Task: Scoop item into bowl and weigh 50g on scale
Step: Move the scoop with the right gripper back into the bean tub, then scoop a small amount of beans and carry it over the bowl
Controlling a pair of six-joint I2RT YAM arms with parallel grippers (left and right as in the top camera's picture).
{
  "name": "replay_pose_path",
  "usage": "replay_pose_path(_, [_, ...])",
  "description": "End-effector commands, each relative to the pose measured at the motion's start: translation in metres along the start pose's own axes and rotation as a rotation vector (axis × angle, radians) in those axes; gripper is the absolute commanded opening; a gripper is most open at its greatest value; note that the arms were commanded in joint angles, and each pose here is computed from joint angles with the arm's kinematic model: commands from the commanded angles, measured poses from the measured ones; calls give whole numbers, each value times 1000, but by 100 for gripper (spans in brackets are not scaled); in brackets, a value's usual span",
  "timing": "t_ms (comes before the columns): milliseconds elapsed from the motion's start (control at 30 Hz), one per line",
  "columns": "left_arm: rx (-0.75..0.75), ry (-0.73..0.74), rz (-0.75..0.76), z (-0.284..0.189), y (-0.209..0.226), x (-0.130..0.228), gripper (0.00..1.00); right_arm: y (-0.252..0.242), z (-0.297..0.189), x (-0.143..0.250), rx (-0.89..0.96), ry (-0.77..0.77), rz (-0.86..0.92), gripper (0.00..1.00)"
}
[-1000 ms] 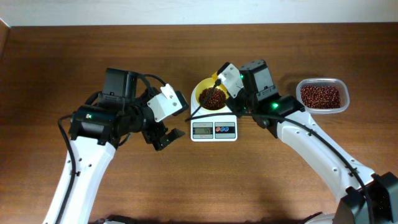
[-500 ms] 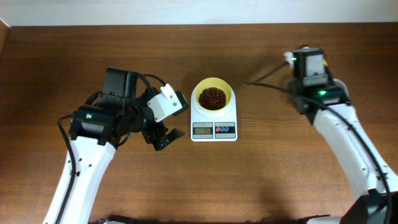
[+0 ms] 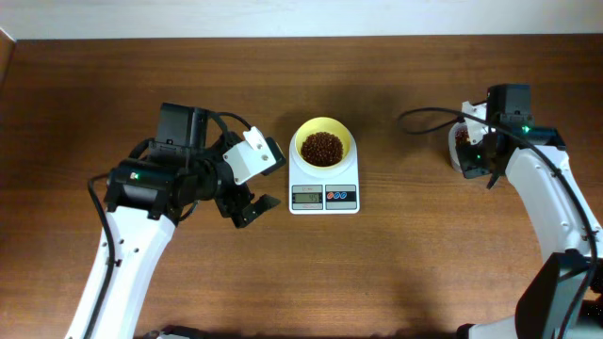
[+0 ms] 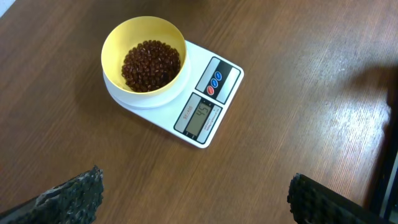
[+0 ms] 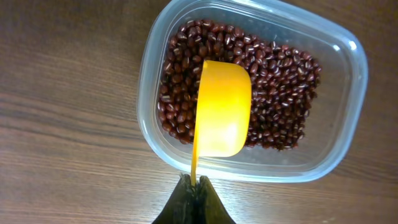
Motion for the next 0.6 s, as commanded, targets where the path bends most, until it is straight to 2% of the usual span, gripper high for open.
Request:
replay_pose_path(0, [21,-2,-15,2,-2,1,99,3,3,-2,-45,-12,131,4])
replay_pose_path(133, [20,-3,-15,2,-2,1,99,-6,3,2,-78,-30,248,4])
replay_pose_path(333, [20,-3,-15,2,-2,1,99,-45,6,32,-105,-44,401,4])
replay_pose_path(567, [20,-3,-15,2,-2,1,99,-75,-4,56,-359,-254,587,4])
Point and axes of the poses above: each gripper's point midway between its finger pads, its own z axis out along the fingers, its own y axis along the line the jaws close on, x = y × z, the point moved 8 cm from there along -z, back along the fingers, and after that the axes turned 13 degrees about -z, right-handed, at the moved point
